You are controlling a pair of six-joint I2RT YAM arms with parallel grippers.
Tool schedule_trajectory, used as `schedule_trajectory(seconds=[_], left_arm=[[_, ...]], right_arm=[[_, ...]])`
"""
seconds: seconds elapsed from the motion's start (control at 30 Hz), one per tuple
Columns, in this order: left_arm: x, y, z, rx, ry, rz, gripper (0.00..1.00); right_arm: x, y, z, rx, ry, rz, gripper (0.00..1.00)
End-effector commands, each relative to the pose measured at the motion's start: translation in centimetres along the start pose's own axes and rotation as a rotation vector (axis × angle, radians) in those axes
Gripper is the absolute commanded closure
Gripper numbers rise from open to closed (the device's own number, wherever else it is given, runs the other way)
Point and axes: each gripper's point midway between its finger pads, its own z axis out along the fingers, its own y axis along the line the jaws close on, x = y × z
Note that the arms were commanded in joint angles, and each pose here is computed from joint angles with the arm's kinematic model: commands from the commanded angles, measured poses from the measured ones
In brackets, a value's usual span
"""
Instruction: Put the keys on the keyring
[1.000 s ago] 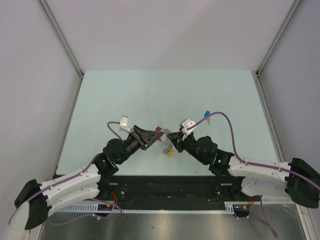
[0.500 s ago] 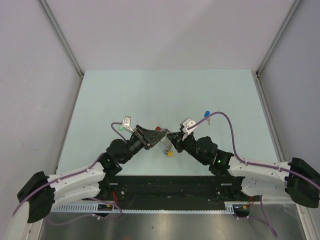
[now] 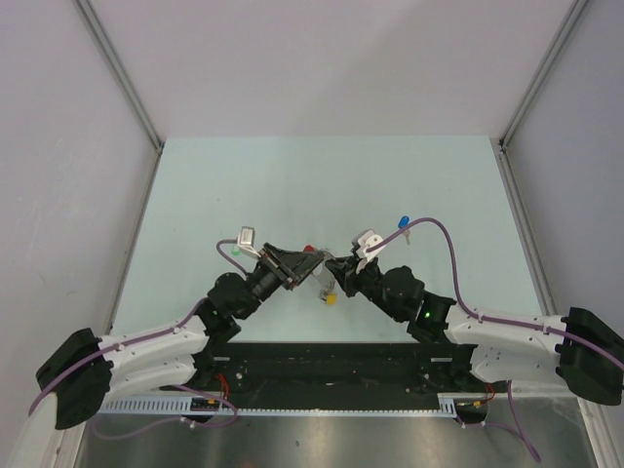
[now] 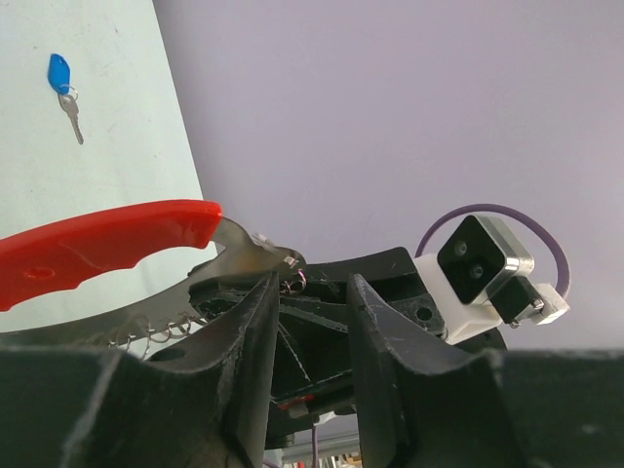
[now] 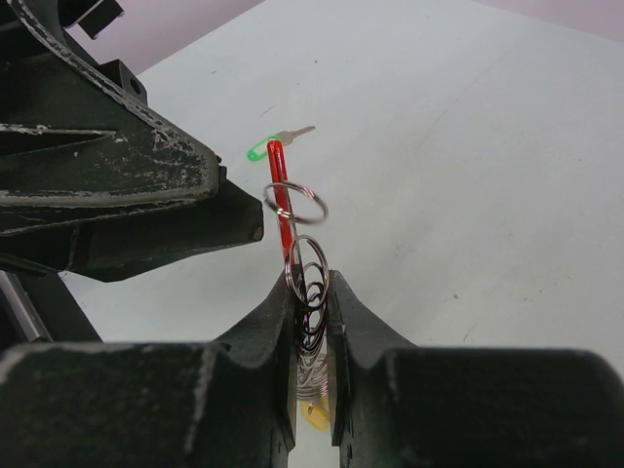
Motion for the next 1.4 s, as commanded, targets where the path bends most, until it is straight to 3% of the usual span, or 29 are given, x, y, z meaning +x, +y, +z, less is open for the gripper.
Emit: schedule_trajectory(seconds=[0.0, 0.37, 1.1, 1.37], left_arm=[[-0.5, -1.2, 0.1, 0.053, -0.034, -0.041, 0.62], [-0.2, -0.3, 0.0, 0.029, -0.035, -0.090, 0.64], [-1.6, 0.1, -1.4, -0.001, -0.098, -0.098, 0.58], [-1.3, 0.9, -1.6, -0.040, -0.083, -0.092, 0.73]], right_arm=[[-4.0, 0.6, 0.1, -0.007, -0.130, 0.065, 1.00], [-3.4, 0.4, 0.1, 0.005, -0.124, 0.019, 1.00], [-0.2, 1.7, 0.4, 0.009, -0.066, -0.357, 1.00], [0.3, 1.6, 0.4, 0.039, -0.054, -0.442, 1.00]])
